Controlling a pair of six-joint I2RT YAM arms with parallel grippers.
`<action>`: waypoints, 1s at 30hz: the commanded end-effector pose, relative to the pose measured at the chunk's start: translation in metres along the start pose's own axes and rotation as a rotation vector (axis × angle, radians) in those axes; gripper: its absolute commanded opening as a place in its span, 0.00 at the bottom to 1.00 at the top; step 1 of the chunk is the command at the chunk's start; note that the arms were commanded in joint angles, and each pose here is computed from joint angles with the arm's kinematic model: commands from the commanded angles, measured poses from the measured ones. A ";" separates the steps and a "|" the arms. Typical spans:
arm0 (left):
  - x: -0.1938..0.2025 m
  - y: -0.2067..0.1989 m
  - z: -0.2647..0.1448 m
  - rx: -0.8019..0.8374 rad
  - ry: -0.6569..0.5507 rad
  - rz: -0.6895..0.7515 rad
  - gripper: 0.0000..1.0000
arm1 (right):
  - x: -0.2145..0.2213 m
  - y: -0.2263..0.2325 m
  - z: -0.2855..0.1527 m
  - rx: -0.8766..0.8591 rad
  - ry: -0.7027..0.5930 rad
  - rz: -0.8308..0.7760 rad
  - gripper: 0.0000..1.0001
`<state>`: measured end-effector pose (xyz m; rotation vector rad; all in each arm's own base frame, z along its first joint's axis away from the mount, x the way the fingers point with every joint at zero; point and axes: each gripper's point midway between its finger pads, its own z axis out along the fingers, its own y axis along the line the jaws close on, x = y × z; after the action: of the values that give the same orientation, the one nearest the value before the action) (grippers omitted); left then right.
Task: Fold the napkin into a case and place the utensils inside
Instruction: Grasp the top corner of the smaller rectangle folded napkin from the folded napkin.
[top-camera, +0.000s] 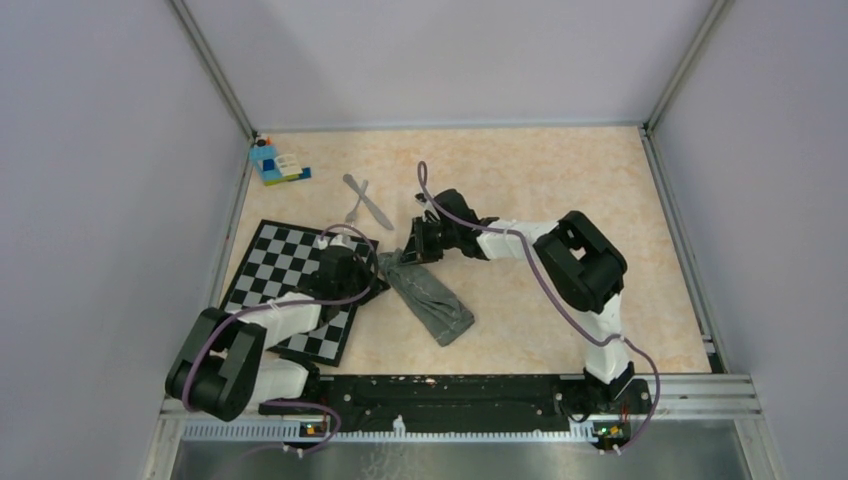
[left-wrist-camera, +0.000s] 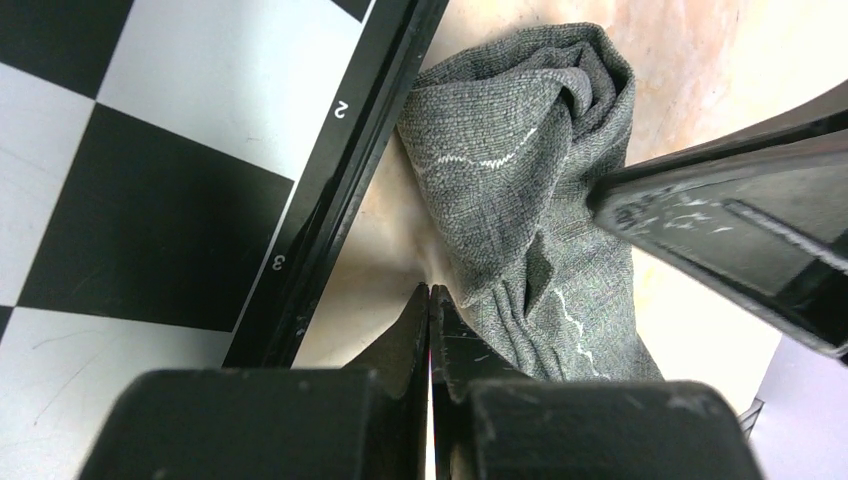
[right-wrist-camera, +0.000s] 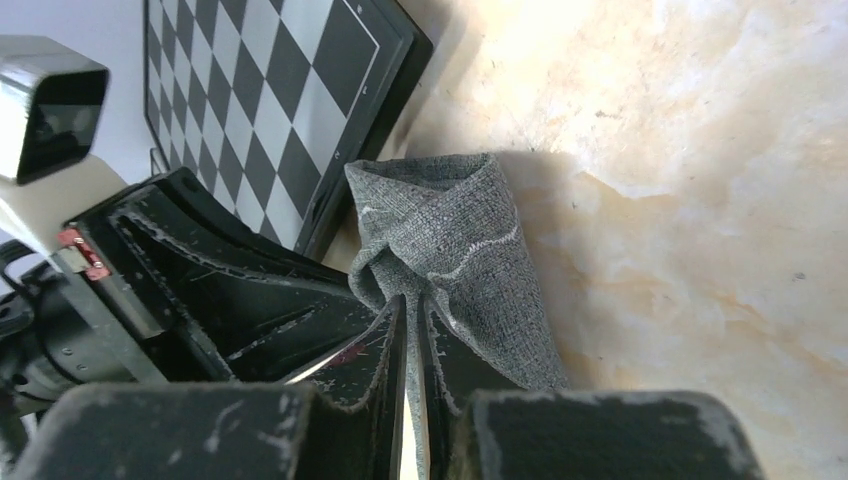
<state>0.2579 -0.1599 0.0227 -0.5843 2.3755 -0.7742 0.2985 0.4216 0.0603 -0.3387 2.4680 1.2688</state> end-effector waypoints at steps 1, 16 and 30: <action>-0.005 -0.001 0.005 0.002 -0.015 0.027 0.00 | -0.007 0.021 0.012 -0.050 -0.017 -0.043 0.07; 0.001 -0.021 0.022 0.030 0.027 0.108 0.00 | 0.018 -0.005 0.033 0.027 -0.057 0.037 0.07; -0.013 -0.028 -0.023 0.044 -0.049 0.194 0.28 | 0.029 -0.007 -0.028 -0.013 -0.042 -0.029 0.24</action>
<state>0.2589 -0.1701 0.0544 -0.3937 2.3373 -0.7561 0.2755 0.3999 0.0372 -0.2821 2.4624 1.2642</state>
